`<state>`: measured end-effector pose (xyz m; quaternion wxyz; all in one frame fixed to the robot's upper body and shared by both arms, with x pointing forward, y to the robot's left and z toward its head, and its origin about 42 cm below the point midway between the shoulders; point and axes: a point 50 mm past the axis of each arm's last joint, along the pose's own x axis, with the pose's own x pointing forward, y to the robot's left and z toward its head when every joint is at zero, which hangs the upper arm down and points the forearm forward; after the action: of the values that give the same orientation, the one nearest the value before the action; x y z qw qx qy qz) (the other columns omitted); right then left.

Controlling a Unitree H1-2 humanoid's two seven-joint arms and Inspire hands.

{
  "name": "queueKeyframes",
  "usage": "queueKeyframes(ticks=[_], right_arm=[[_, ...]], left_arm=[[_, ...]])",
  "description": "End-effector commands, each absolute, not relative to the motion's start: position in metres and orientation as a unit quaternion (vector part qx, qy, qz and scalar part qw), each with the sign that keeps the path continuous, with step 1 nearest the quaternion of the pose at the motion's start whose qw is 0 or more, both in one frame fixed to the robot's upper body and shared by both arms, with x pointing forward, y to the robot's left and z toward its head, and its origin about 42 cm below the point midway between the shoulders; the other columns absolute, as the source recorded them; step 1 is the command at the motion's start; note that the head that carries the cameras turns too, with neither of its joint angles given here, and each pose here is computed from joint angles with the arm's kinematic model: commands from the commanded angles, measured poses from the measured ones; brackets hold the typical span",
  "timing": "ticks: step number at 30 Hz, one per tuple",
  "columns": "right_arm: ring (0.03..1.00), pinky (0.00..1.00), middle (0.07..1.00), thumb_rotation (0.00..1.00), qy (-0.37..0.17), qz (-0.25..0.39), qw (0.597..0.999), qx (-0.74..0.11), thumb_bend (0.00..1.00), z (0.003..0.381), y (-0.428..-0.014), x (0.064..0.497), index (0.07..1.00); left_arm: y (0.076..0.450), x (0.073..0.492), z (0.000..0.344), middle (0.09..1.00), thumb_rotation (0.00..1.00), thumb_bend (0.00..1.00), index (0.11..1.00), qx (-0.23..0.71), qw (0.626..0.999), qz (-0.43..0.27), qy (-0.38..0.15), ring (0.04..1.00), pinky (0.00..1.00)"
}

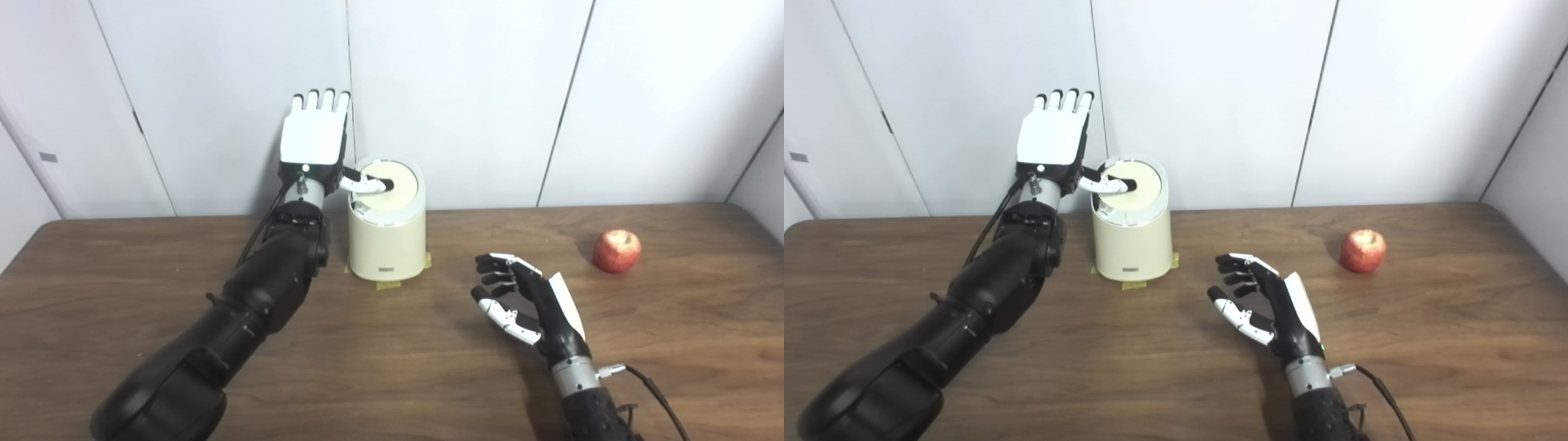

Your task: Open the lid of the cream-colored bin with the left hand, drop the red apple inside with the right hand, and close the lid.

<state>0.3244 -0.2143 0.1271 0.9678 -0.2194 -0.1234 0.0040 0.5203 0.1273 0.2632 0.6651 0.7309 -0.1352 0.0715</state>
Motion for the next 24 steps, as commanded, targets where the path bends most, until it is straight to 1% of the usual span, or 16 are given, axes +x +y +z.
queueKeyframes(ticks=[1,2,3,4,6,7,9,10,11,12,13,15,18,24], right_arm=[[0.657,0.56,0.694,0.45,-0.137,-0.001,0.969,-0.208,0.22,0.131,-0.209,0.324,0.691],[0.657,0.56,0.693,0.46,-0.138,-0.001,0.968,-0.209,0.22,0.131,-0.209,0.324,0.691],[0.656,0.56,0.692,0.47,-0.139,-0.001,0.968,-0.21,0.22,0.131,-0.208,0.324,0.691],[0.656,0.56,0.692,0.47,-0.139,-0.001,0.967,-0.212,0.22,0.131,-0.208,0.324,0.691],[0.658,0.56,0.693,0.47,-0.139,-0.001,0.967,-0.215,0.21,0.132,-0.208,0.324,0.691],[0.66,0.56,0.694,0.47,-0.137,-0.001,0.968,-0.212,0.21,0.131,-0.208,0.325,0.692],[0.662,0.57,0.694,0.47,-0.136,-0.001,0.968,-0.209,0.22,0.131,-0.208,0.325,0.693],[0.659,0.57,0.692,0.47,-0.136,-0.001,0.968,-0.209,0.22,0.131,-0.208,0.325,0.691],[0.66,0.57,0.692,0.47,-0.134,-0.001,0.969,-0.209,0.22,0.131,-0.208,0.325,0.692],[0.663,0.57,0.694,0.48,-0.133,-0.001,0.97,-0.204,0.22,0.131,-0.208,0.325,0.694],[0.665,0.57,0.695,0.46,-0.134,-0.001,0.97,-0.202,0.23,0.131,-0.208,0.325,0.694],[0.664,0.57,0.697,0.45,-0.134,-0.001,0.97,-0.204,0.22,0.131,-0.208,0.325,0.694],[0.666,0.57,0.699,0.47,-0.134,0.0,0.969,-0.208,0.22,0.131,-0.207,0.325,0.695],[0.658,0.57,0.694,0.48,-0.136,-0.002,0.967,-0.214,0.22,0.131,-0.207,0.324,0.692]], left_arm=[[0.144,0.523,0.251,1.0,0.37,0.93,1.0,0.74,0.661,0.075,-0.103,1.0,1.0],[0.144,0.524,0.252,1.0,0.41,0.89,1.0,0.734,0.667,0.08,-0.099,1.0,1.0],[0.143,0.525,0.252,1.0,0.44,0.84,1.0,0.731,0.67,0.083,-0.097,1.0,1.0],[0.142,0.526,0.255,1.0,0.44,0.82,1.0,0.719,0.684,0.086,-0.092,1.0,1.0],[0.14,0.527,0.259,1.0,0.45,0.74,1.0,0.7,0.704,0.088,-0.084,1.0,1.0],[0.139,0.527,0.264,1.0,0.47,0.72,1.0,0.681,0.723,0.085,-0.076,1.0,1.0],[0.136,0.527,0.271,1.0,0.59,0.66,1.0,0.641,0.762,0.075,-0.059,1.0,1.0],[0.134,0.526,0.274,1.0,0.69,0.64,1.0,0.617,0.782,0.072,-0.052,1.0,1.0],[0.133,0.525,0.277,1.0,0.75,0.63,1.0,0.598,0.797,0.069,-0.048,1.0,1.0],[0.131,0.523,0.278,1.0,0.82,0.62,1.0,0.58,0.81,0.067,-0.046,1.0,1.0],[0.13,0.522,0.279,1.0,0.88,0.62,0.997,0.568,0.819,0.065,-0.045,1.0,1.0],[0.129,0.52,0.28,1.0,0.95,0.63,0.999,0.558,0.827,0.061,-0.044,1.0,1.0],[0.128,0.518,0.282,1.0,0.99,0.64,0.993,0.554,0.829,0.062,-0.05,1.0,1.0],[0.127,0.516,0.282,1.0,1.0,0.68,0.988,0.556,0.828,0.055,-0.05,1.0,1.0]])
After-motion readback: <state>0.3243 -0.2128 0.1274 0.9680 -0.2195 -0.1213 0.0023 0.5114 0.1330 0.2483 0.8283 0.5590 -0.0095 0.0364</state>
